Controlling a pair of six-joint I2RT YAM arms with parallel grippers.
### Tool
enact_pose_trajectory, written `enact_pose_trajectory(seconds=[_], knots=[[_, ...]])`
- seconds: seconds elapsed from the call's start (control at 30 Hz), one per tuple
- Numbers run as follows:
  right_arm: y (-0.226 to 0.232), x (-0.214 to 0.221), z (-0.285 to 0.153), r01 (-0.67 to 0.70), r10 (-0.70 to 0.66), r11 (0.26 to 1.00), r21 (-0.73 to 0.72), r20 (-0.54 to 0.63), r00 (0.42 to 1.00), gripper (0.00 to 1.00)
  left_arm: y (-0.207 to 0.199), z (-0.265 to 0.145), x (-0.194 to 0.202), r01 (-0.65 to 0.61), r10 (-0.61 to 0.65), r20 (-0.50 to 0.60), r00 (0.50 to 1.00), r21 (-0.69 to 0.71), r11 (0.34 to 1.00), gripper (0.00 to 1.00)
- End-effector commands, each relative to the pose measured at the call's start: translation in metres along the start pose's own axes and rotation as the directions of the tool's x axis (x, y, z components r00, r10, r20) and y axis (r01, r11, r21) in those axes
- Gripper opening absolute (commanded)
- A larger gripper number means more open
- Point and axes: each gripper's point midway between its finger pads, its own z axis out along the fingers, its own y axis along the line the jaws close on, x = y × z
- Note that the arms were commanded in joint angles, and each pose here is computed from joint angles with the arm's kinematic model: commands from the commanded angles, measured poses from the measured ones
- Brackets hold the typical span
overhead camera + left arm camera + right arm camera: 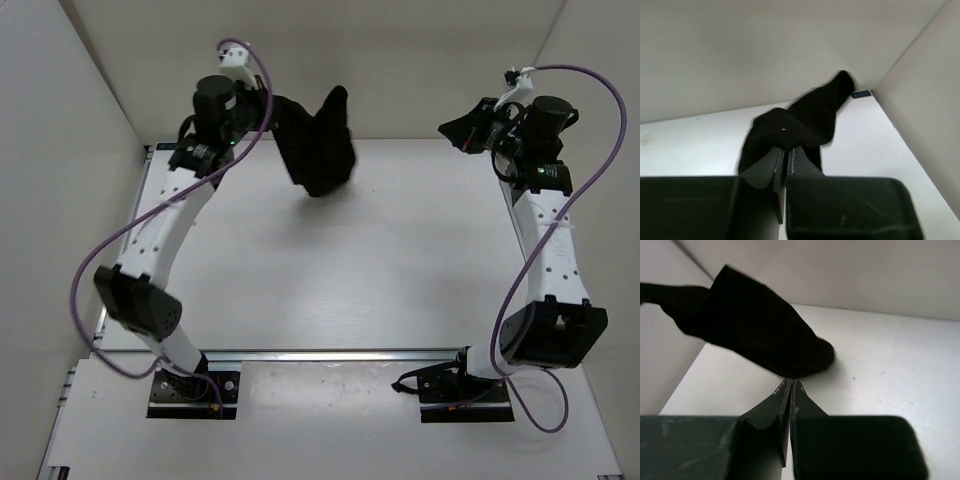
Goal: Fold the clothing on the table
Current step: Flatten the skirt out
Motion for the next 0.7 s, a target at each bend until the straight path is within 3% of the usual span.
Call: enact_pose_trajectory(seconds=[0.0,0.03,0.13,0.17,0.2,0.37,0.5,0.6,0.67], knots=[[0.049,-0.009,-0.004,0.101,-0.095,0.988,-0.119,0.056,0.994,0.00,-0.021,-0.062,-0.040,-0.071,0.071,0.104,0.992,-0.008,0.997,0.00],[0.061,-0.005,-0.006,0.104,-0.098,0.984,-0.143,0.052,0.994,0.00,-0.025,-0.080,-0.052,-0.075,0.075,0.141,0.987,-0.006,0.997,0.00],[0.072,0.032,-0.003,0.087,-0.090,0.985,-0.150,-0.018,0.996,0.00,-0.039,-0.102,-0.012,-0.072,0.069,0.102,0.992,0.028,0.997,0.00],[0.082,0.041,-0.001,0.084,-0.090,0.984,-0.156,-0.036,0.995,0.00,-0.043,-0.119,-0.018,-0.066,0.060,0.138,0.989,0.038,0.997,0.00],[0.082,0.060,0.001,0.062,-0.074,0.985,-0.159,-0.072,0.995,0.00,-0.049,-0.119,0.007,-0.071,0.065,0.096,0.993,0.060,0.996,0.00],[0.095,0.132,0.002,-0.080,0.043,0.978,-0.192,-0.191,0.981,0.00,-0.040,-0.129,0.035,-0.046,0.045,0.035,0.998,0.032,0.998,0.00],[0.089,0.149,-0.005,-0.124,0.091,0.980,-0.157,-0.203,0.975,0.01,-0.058,-0.121,0.056,-0.049,0.053,-0.037,0.998,0.105,0.993,0.00],[0.078,0.153,-0.009,-0.156,0.127,0.979,-0.132,-0.203,0.971,0.00,-0.094,-0.117,0.053,-0.023,0.039,-0.068,0.997,0.226,0.974,0.00],[0.075,0.151,-0.011,-0.176,0.150,0.977,-0.123,-0.196,0.969,0.10,-0.118,-0.123,0.034,-0.005,0.017,-0.041,0.999,0.286,0.958,0.00]])
